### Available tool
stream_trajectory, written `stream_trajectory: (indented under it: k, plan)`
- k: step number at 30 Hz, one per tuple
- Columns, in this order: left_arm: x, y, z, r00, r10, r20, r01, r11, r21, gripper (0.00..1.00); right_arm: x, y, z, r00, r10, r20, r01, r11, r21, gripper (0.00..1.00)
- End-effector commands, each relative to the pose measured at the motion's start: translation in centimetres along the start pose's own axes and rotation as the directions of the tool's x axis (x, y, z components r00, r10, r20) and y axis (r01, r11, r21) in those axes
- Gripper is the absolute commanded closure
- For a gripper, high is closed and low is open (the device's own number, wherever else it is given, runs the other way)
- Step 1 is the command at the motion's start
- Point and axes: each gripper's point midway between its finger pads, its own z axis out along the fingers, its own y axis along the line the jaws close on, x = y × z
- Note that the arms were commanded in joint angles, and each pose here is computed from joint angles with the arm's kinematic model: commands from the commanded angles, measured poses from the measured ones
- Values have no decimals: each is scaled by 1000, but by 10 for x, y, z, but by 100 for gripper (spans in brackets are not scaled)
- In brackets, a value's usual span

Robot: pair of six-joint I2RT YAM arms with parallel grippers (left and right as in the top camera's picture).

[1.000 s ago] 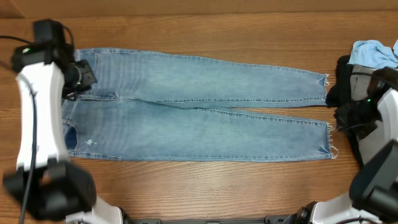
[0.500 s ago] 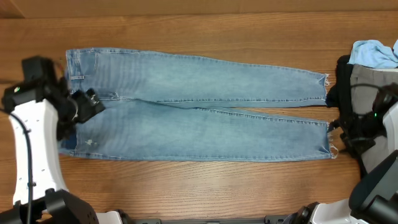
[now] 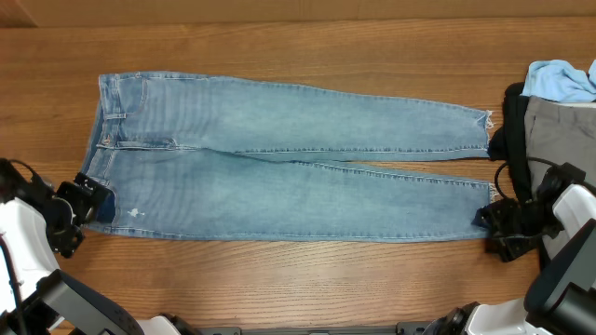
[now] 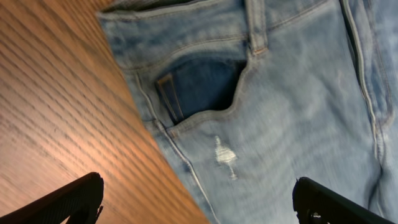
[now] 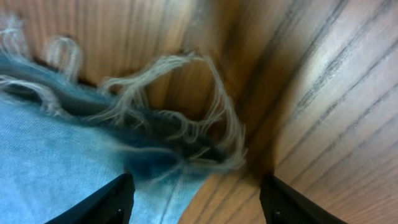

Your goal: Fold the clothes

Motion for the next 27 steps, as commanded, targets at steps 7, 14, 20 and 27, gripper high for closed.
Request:
stream_trajectory:
  k: [7,14,20,27]
  plan:
    - [10,32,43,993,-110,-43,105,990,-95,3,1,-2,9,1000,24,10,-24,1000,-14,31]
    - [5,49,72,991,-118,-62,106,980,-168,9,0,-1,9,1000,23,15,-23,1000,-18,32]
    - [0,51,79,992,-115,-45,105,979,-174,14,6,9,9,999,21,-24,-23,997,-75,17]
    - [0,52,80,992,-121,-47,111,977,-182,11,4,8,9,1000,24,-13,-25,998,-65,18]
